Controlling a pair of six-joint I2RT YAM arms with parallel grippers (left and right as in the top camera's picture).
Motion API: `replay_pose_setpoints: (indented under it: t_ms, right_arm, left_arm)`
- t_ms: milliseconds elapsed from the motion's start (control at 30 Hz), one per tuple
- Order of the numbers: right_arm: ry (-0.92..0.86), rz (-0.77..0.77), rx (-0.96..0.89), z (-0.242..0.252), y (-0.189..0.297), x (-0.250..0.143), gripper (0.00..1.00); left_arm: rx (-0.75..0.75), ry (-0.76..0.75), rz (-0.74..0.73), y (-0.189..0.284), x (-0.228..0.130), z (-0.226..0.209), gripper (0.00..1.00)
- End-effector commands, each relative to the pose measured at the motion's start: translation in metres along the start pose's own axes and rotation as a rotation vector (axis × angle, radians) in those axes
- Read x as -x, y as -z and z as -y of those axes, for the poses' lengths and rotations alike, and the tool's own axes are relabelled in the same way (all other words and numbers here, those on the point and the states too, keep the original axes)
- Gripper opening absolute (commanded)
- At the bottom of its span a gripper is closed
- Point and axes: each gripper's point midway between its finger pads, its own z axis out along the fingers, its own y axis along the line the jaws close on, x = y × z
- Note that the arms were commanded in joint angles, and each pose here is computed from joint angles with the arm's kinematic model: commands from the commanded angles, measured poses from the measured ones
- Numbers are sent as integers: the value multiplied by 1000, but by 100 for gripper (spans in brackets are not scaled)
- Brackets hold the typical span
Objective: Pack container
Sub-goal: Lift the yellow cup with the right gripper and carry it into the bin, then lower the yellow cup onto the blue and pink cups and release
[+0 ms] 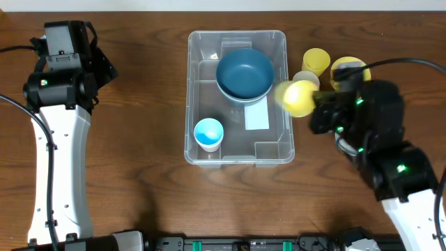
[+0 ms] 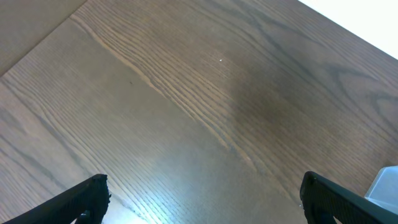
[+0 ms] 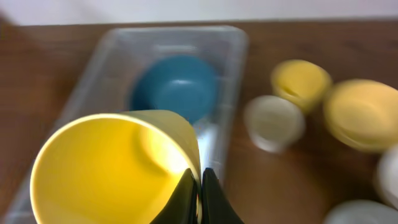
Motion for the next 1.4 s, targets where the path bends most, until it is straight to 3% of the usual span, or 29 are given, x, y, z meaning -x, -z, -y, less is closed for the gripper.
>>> replay_pose_setpoints:
  t_ms: [0, 433, 733, 1100, 1233, 1367]
  right_arm:
    - [4, -12, 97, -39, -3, -7, 1]
    - [120, -188, 249, -138, -71, -71, 1]
    - [155, -326, 202, -151, -107, -112, 1]
    - [169, -328, 126, -137, -114, -115, 2]
    - [171, -305, 147, -142, -116, -110, 33]
    - [171, -270, 186, -151, -117, -101, 39]
  left_arm:
    - [15, 14, 22, 4, 7, -4, 98]
    - [15, 14, 22, 4, 7, -4, 98]
    - [15, 14, 22, 4, 7, -4, 98]
    - [15, 14, 22, 4, 7, -4, 98]
    - [15, 14, 22, 4, 7, -4, 98]
    - [15, 14, 22, 4, 7, -4, 98]
